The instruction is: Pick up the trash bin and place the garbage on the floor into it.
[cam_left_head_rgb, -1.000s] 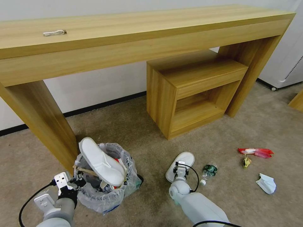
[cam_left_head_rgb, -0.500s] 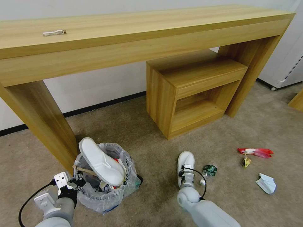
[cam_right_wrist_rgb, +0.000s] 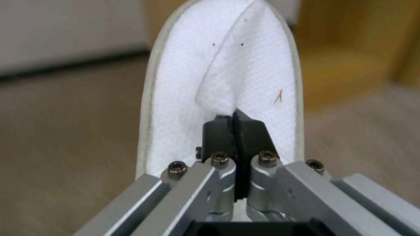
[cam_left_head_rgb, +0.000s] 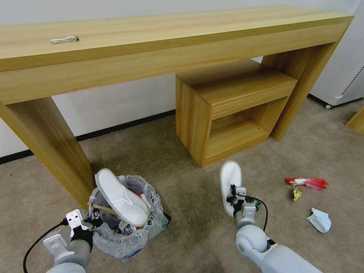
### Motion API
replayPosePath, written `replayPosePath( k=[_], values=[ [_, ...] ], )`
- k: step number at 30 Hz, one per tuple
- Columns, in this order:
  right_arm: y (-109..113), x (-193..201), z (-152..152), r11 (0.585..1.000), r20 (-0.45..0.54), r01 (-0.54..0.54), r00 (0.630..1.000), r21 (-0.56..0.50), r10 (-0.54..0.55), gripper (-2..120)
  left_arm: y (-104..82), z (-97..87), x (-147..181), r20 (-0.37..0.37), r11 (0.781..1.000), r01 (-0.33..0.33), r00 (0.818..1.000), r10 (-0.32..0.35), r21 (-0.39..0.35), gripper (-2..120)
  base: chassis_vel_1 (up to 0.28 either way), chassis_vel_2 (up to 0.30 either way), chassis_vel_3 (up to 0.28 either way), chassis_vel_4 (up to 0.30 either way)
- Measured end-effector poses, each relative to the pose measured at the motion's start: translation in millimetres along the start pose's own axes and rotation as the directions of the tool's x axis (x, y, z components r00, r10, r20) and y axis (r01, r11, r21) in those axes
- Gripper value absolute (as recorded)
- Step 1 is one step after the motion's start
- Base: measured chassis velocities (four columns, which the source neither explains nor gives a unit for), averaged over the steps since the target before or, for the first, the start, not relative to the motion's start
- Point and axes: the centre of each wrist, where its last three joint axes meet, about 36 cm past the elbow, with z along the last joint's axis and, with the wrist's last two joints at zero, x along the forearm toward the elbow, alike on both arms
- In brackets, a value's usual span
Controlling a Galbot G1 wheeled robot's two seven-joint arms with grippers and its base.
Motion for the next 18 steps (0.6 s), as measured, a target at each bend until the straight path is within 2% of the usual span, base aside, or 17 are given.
replayPosePath(
  k=[2, 3, 4, 7, 9, 11, 12, 14, 16, 18],
  values=[
    [11, 2, -29, 0.997, 0.077, 0.074, 0.994, -0.007, -0.073, 0, -1.2, -0.1, 3, -0.002, 1.000, -0.002, 1.000, 0.002, -0.002, 1, 0.000, 0.000, 0.000, 0.000],
    [23, 4, -57, 0.987, 0.153, 0.161, 0.975, -0.003, -0.159, 0, -2.3, -0.4, 6, -0.004, 1.000, -0.003, 1.000, 0.003, -0.003, 1, 0.000, 0.000, 0.000, 0.000],
    [23, 4, -57, 0.987, 0.153, 0.161, 0.975, -0.003, -0.159, 0, -2.3, -0.4, 6, -0.004, 1.000, -0.003, 1.000, 0.003, -0.003, 1, 0.000, 0.000, 0.000, 0.000],
    [40, 0, -85, 0.954, 0.247, 0.298, 0.924, 0.009, -0.291, 0, -3.6, -1.7, 10, -0.007, 1.000, -0.007, 1.000, 0.007, -0.010, 1, 0.000, 0.000, 0.000, 0.000],
    [43, -1, -90, 0.946, 0.264, 0.324, 0.911, 0.014, -0.316, 0, -3.8, -1.9, 10, -0.007, 1.000, -0.007, 1.000, 0.007, -0.011, 1, 0.000, 0.000, 0.000, 0.000],
    [57, -6, -108, 0.896, 0.328, 0.445, 0.844, 0.013, -0.424, 0, -4.1, -2.3, 10, -0.006, 1.000, -0.006, 1.000, 0.006, -0.011, 1, 0.000, 0.000, 0.000, 0.000],
    [57, -6, -108, 0.896, 0.328, 0.445, 0.844, 0.013, -0.424, 0, -4.1, -2.3, 10, -0.006, 1.000, -0.006, 1.000, 0.006, -0.011, 1, 0.000, 0.000, 0.000, 0.000],
    [69, -9, -115, 0.854, 0.366, 0.521, 0.793, 0.006, -0.486, 0, -4.6, -2.5, 11, -0.004, 1.000, -0.006, 1.000, 0.006, -0.009, 1, 0.000, 0.000, 0.000, 0.000],
    [72, -10, -116, 0.844, 0.373, 0.537, 0.782, 0.004, -0.499, 0, -4.8, -2.7, 11, -0.003, 1.000, -0.006, 1.000, 0.006, -0.008, 1, 0.000, 0.000, 0.000, 0.000],
    [85, -11, -120, 0.800, 0.394, 0.599, 0.737, -0.007, -0.549, 0, -5.6, -4.5, 11, 0.001, 1.000, -0.008, 1.000, 0.008, -0.006, 1, 0.000, 0.000, 0.000, 0.000]
  ],
)
